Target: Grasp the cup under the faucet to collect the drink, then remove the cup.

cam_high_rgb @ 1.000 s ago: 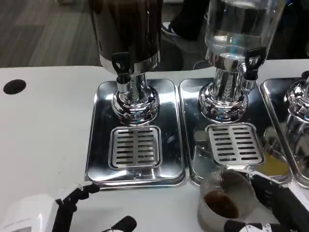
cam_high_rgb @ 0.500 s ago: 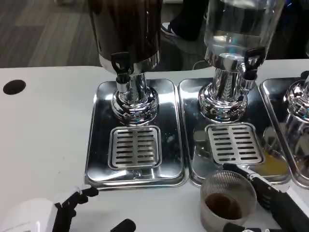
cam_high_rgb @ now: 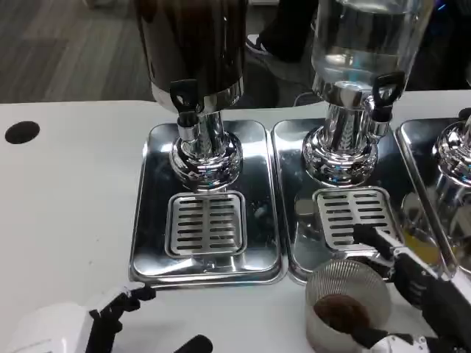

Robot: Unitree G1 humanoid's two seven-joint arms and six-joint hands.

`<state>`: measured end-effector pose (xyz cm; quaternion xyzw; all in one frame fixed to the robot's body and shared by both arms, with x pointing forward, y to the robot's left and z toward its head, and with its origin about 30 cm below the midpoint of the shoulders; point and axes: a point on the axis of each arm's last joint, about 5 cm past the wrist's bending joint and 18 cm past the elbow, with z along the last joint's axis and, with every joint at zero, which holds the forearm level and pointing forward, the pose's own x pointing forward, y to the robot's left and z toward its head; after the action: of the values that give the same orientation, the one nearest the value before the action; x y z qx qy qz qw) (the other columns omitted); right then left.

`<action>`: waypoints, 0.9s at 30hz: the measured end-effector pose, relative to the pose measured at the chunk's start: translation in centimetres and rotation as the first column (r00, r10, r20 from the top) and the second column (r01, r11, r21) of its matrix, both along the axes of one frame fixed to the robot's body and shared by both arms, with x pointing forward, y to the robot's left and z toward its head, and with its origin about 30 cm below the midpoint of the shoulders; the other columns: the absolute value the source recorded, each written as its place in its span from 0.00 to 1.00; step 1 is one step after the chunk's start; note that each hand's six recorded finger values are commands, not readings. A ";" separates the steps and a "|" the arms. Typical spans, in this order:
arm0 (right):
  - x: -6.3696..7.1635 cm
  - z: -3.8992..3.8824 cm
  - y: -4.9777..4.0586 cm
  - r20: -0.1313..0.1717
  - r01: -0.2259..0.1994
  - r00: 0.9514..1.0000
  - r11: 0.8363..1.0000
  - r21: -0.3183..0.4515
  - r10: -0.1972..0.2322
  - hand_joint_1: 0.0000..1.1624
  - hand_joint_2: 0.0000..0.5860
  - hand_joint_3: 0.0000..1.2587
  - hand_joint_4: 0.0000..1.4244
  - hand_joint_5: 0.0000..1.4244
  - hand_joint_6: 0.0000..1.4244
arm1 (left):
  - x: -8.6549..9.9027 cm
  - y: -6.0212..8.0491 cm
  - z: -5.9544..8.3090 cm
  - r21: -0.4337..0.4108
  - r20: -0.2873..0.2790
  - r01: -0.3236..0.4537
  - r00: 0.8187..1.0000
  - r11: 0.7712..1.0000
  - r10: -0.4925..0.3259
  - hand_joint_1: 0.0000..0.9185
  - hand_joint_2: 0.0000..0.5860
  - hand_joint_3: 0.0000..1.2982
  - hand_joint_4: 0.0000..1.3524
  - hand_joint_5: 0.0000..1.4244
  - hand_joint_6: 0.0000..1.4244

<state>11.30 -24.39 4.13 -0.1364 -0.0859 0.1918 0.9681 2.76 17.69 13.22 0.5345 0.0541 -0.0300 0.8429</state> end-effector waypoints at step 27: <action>3.8 4.22 -2.20 0.224 0.321 0.946 0.790 -0.522 -0.236 0.32 1.00 0.07 0.00 0.00 0.00 | 1.5 1.7 -1.0 0.285 0.108 0.055 0.990 0.957 -0.089 0.00 0.16 0.00 0.00 0.00 0.07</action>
<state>15.07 -26.60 8.34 -0.4346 -0.0766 0.0528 0.8958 4.28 19.42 12.24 0.6513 -0.0121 -0.0207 0.7585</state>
